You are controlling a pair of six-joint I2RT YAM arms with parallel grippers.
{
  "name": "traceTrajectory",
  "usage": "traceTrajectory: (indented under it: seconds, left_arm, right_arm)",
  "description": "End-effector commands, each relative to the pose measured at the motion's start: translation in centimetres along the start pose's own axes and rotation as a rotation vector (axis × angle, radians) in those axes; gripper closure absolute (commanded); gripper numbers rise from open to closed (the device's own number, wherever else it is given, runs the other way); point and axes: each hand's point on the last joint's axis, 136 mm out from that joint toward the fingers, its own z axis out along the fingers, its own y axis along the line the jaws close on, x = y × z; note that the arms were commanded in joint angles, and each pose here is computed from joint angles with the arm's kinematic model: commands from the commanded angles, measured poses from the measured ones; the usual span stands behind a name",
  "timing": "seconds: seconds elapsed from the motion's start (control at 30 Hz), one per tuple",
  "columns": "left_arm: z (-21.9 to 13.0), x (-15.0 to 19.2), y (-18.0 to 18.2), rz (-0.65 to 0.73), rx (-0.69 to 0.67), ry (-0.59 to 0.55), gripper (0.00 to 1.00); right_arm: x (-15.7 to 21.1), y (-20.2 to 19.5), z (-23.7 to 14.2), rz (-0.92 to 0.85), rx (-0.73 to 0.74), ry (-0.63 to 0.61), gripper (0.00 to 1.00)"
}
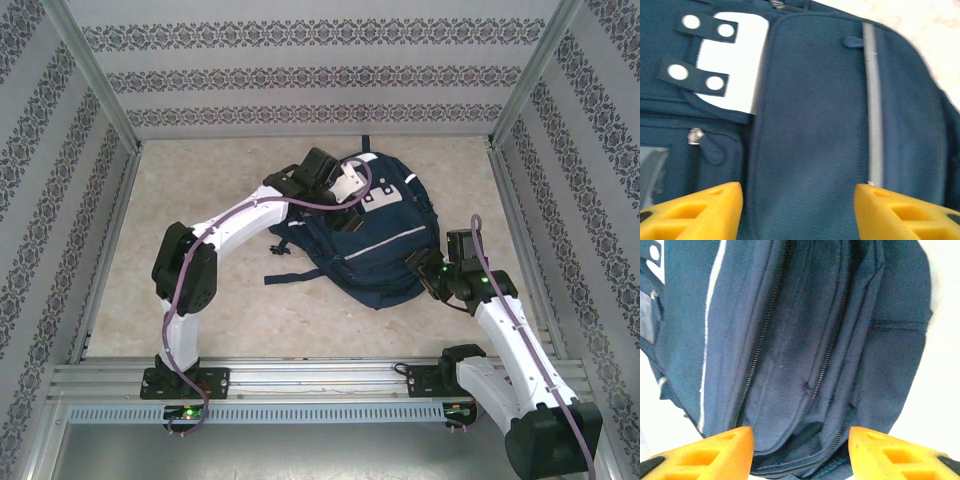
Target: Pack the student bag
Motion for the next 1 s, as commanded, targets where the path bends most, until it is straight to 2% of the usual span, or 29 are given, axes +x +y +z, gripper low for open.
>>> traceTrajectory:
  seconds: [0.0,0.1,0.2,0.23,0.3,0.53,0.63,0.8,0.9,0.97]
  left_arm:
    - [2.6,3.2,2.9,-0.033,-0.09,0.132,0.38]
    - [5.1,4.7,4.7,-0.116,-0.151,0.186,0.36]
    - [6.7,6.2,4.0,-0.155,-0.086,0.236,0.36]
    - [6.8,6.8,3.9,-0.172,-0.082,0.25,0.37]
    - [6.6,7.8,3.9,-0.194,-0.1,0.265,0.39]
    - [1.6,11.5,0.8,-0.269,-0.048,0.221,0.41]
    - [-0.2,13.0,-1.7,-0.304,0.026,0.183,0.41]
    - [-3.0,14.4,-4.0,-0.365,0.058,0.151,0.42]
    - [-5.5,13.5,-5.1,-0.296,0.066,0.101,0.42]
    - [-7.3,12.4,-6.1,-0.077,0.037,0.056,0.46]
  right_arm:
    - [-1.0,1.3,0.4,-0.087,-0.019,-0.004,0.49]
    - [-2.1,2.9,2.1,-0.105,-0.037,0.017,0.49]
    - [-3.4,4.3,3.6,-0.12,-0.049,0.01,0.5]
    - [-3.9,4.7,4.2,-0.123,-0.055,0.008,0.52]
    - [-4.6,5.3,5.5,-0.147,-0.064,0.019,0.64]
    - [-5.3,9.1,9.5,-0.305,-0.172,0.129,0.88]
    - [-5.7,10.8,10.8,-0.346,-0.219,0.17,0.88]
    - [-5.2,13.0,13.5,-0.414,-0.271,0.248,0.88]
    - [-3.5,14.3,15.5,-0.53,-0.293,0.315,0.89]
    - [-1.6,14.6,16.7,-0.639,-0.277,0.36,0.89]
